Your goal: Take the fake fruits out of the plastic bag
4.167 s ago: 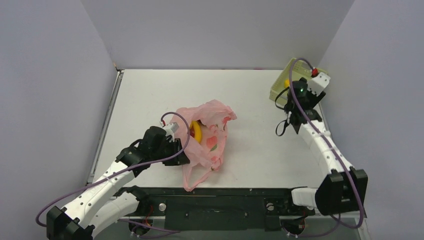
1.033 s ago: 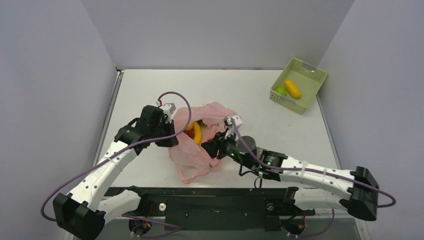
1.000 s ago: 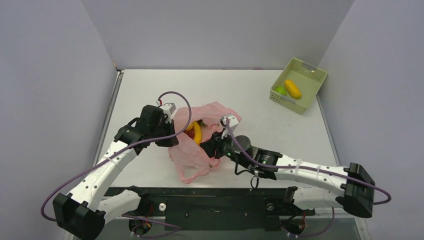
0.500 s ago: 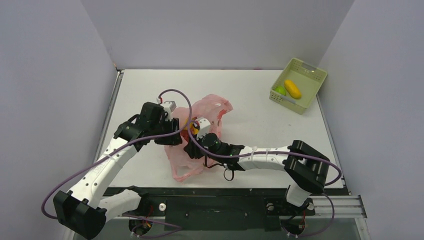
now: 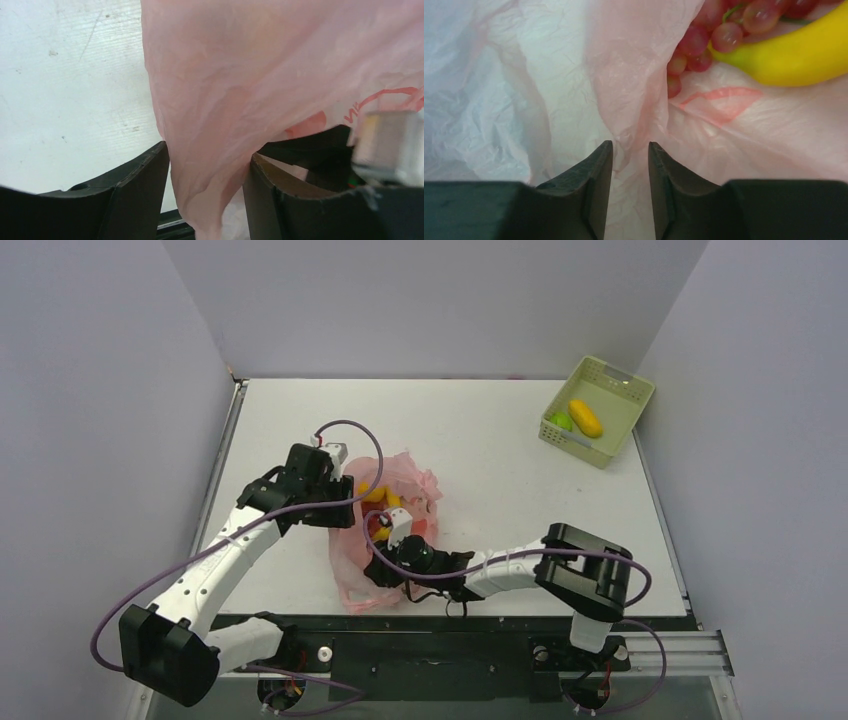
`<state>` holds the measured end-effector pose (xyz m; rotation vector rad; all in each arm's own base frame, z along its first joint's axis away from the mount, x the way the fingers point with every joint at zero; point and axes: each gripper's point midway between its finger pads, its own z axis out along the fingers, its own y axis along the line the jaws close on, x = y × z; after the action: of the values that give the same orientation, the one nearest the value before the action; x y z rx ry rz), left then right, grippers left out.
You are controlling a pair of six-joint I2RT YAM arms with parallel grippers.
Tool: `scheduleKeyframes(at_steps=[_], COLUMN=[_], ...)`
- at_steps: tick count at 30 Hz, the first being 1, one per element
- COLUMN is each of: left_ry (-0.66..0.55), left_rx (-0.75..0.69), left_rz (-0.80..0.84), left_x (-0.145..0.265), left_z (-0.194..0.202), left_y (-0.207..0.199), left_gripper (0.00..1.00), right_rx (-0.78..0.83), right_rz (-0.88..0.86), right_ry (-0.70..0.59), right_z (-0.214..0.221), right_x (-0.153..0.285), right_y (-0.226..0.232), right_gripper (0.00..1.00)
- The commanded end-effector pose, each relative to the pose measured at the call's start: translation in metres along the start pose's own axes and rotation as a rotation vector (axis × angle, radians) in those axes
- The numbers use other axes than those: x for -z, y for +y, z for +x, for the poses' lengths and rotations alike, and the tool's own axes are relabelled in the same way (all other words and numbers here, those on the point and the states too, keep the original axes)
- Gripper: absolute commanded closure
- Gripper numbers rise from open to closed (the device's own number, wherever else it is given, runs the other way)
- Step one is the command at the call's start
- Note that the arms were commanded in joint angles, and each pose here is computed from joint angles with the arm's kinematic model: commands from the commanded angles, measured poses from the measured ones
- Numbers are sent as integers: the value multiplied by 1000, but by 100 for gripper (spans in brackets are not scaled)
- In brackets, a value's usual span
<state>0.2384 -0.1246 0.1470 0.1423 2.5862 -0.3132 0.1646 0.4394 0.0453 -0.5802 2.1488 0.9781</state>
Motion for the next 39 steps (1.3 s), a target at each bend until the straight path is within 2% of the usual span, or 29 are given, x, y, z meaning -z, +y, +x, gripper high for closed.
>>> scheduleKeyframes(at_steps=[1,3,6,7,11,13,15,18,20,22,23,27,31,36,39], left_ry=[-70,-67,-88,-103,-164,-188,-202,-209,-204,-181,-161,-100,-116,-219,-250], left_rx=[-61,-76,-87,-87,-87,-90,-94,-103,-110,-121,-122,-114,-143,-182,-187], left_rz=[-11,-13,-42,-43,-36,-35,-46,-63,-64,-58,-60,-68,-36,29,66], left_x=[2,-2,-7,-7,-4,-4,-6,-9,-11,-14,-15,-20,-20,-12,-8], left_z=[-19,-21,-25,-28,-35,-36,-35,-35,-35,-33,-29,-14,-11,-22,-27], left_y=[5,5,11,11,10,11,14,18,18,17,17,20,18,8,1], left_gripper=[51,56,64,70,82,85,89,100,100,100,100,100,100,100,100], right_rx=[18,51,72,77,115,145,175,174,160,182,191,183,195,96,91], right_rz=[18,86,189,208,302,310,249,172,144,194,222,282,287,268,252], right_ry=[-187,-217,-266,-272,-295,-273,-242,-175,-123,-100,-110,-161,-201,-274,-290], right_z=[-74,-94,-115,-119,-130,-129,-117,-75,-41,-14,-7,-7,-30,-68,-82], right_x=[41,57,74,78,81,74,60,29,10,1,1,13,29,50,50], right_y=[16,12,-1,-2,-17,-18,-5,8,17,17,17,2,-4,-11,-9], right_gripper=[67,59,55,54,50,51,57,64,70,78,84,88,87,71,67])
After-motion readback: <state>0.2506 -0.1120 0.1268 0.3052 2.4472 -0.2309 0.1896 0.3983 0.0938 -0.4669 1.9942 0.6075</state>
